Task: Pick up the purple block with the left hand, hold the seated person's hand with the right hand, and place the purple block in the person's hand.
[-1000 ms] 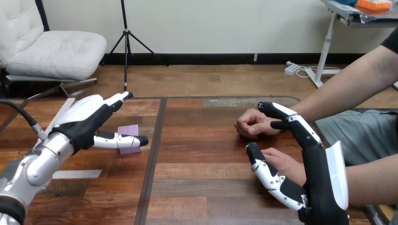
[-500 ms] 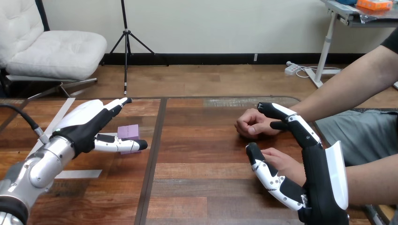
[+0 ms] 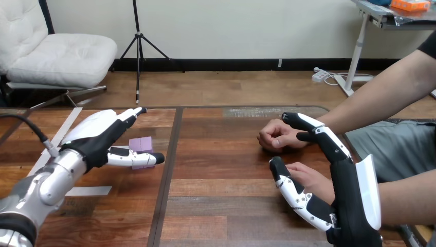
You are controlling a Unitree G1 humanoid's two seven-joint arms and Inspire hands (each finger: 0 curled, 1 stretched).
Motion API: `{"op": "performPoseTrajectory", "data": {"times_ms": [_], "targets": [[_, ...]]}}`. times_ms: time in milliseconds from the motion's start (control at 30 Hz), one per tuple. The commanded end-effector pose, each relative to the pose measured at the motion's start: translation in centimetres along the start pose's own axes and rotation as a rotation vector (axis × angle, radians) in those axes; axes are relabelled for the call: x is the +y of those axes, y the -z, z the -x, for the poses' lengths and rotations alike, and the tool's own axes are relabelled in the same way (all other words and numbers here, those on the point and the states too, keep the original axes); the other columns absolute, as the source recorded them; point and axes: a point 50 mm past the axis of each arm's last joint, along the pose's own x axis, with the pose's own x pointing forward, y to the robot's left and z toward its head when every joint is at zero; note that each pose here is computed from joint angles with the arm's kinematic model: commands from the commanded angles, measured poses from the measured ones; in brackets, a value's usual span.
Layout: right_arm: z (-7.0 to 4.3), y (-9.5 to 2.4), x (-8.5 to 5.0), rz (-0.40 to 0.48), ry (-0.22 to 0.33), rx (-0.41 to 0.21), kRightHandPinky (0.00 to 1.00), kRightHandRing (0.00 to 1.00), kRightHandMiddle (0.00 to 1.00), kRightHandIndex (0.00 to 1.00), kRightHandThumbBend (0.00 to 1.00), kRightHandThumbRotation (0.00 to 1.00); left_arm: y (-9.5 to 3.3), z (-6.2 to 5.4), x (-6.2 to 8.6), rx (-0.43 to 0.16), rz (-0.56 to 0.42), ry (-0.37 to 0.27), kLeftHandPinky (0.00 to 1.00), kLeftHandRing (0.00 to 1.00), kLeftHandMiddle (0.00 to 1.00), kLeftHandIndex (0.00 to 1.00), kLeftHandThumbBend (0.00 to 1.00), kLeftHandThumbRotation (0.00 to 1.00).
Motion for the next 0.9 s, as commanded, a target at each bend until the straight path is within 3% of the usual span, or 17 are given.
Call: {"op": "performPoseTrajectory", "data": {"times_ms": [0,867], "targets": [[-1.4,-0.4,-0.4,0.0,0.023,-0.054,0.72,0.78,0.77,0.76,0.43,0.36,-2.0,-1.6,2.5,-0.055,-0.039,-0.07,0.92,0.97,0.98,0.97,0.86,0.63],[-1.5,-0.4,-0.5,0.012,0.016,-0.053,0.71,0.78,0.77,0.76,0.44,0.39,-2.9,-2.6,1.7,-0.028,-0.059,-0.035,0.91,0.96,0.99,0.97,0.82,0.6]]}}
